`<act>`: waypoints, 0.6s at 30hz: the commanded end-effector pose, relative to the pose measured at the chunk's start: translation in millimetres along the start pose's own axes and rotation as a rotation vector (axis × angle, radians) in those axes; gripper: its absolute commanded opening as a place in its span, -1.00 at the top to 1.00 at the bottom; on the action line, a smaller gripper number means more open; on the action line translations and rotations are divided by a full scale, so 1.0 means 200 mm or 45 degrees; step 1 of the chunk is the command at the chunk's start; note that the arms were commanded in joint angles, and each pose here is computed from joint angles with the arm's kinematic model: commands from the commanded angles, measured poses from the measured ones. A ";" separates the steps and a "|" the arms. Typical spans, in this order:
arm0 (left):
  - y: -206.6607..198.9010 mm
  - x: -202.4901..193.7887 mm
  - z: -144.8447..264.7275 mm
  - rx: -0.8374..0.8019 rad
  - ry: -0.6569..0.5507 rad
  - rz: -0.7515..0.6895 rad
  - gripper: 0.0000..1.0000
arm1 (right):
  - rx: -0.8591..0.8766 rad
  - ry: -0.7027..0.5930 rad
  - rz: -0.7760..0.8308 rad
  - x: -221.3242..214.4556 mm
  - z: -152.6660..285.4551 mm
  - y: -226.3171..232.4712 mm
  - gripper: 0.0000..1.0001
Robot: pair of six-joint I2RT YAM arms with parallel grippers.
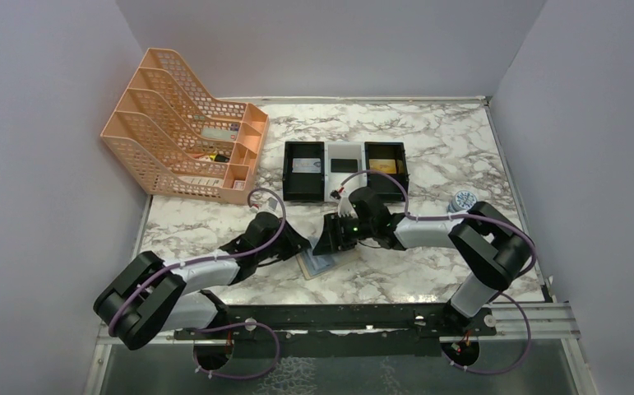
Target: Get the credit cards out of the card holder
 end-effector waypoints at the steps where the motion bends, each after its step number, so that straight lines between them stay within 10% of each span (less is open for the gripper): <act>1: -0.09 0.01 -0.01 -0.074 0.013 -0.038 0.76 | 0.065 -0.042 0.033 0.04 0.05 0.07 -0.11; 11: -0.09 0.00 -0.03 -0.068 0.030 -0.073 0.76 | -0.381 -0.134 0.058 0.13 0.19 -0.07 -0.32; 18: -0.15 -0.03 -0.05 -0.109 0.124 -0.154 0.34 | -0.368 -0.194 0.106 0.13 0.28 -0.03 -0.31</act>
Point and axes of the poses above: each gripper's point midway between its finger pads, its own z axis back along the fingers, its own y axis along the line the jaws close on, x = y × z, the point moved 4 cm from there along z, back along the fingers, and after that the axes turned 6 degrees about z, right-handed, at the moved point
